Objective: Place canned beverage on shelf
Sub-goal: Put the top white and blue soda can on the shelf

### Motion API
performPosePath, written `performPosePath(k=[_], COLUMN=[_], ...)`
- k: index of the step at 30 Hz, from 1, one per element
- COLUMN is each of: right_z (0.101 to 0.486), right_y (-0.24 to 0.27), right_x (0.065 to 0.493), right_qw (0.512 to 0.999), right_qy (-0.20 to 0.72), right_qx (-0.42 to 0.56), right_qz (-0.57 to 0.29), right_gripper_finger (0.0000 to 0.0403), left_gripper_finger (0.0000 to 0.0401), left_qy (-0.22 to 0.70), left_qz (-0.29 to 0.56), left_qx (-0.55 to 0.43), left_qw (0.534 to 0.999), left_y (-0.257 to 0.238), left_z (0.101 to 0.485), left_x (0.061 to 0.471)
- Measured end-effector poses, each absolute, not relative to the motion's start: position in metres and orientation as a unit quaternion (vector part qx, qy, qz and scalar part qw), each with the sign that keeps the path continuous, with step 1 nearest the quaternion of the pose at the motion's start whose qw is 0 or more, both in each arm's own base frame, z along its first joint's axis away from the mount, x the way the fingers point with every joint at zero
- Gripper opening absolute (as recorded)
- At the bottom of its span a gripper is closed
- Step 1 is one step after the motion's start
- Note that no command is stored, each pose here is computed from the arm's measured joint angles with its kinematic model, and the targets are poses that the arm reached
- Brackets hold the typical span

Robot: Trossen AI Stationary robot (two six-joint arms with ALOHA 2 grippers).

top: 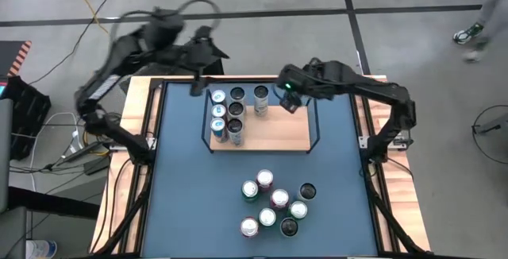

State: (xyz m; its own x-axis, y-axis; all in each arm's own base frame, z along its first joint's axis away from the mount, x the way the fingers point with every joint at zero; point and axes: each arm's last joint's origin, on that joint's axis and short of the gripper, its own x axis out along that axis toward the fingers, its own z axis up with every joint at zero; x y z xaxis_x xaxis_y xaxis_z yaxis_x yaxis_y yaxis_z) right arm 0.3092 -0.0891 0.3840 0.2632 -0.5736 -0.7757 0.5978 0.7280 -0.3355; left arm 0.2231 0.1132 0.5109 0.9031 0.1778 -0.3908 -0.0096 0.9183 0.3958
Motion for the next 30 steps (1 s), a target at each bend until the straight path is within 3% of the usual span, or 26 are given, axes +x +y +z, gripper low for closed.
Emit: performPosePath(k=[3, 8, 21, 30], right_z=[0.354, 0.326, 0.298, 0.296], right_y=[-0.111, -0.133, -0.148, -0.136], right_x=[0.323, 0.329, 0.335, 0.340], right_qw=[0.823, 0.833, 0.866, 0.871], right_qy=[0.467, 0.445, 0.396, 0.400], right_qx=[0.035, 0.052, 0.084, 0.096], right_qz=[-0.322, -0.326, -0.294, -0.270], right_gripper_finger=[0.0301, 0.0272, 0.0087, 0.0039], left_gripper_finger=[0.0309, 0.0309, 0.0309, 0.0309], left_qy=[0.188, 0.158, 0.190, 0.190], left_qz=[0.058, 0.072, 0.080, 0.081], left_qx=[0.192, 0.172, 0.129, 0.121], left_qw=[0.962, 0.970, 0.970, 0.971], left_y=[0.099, 0.086, 0.082, 0.082], left_z=[0.524, 0.536, 0.531, 0.531], left_x=[0.203, 0.179, 0.169, 0.169])
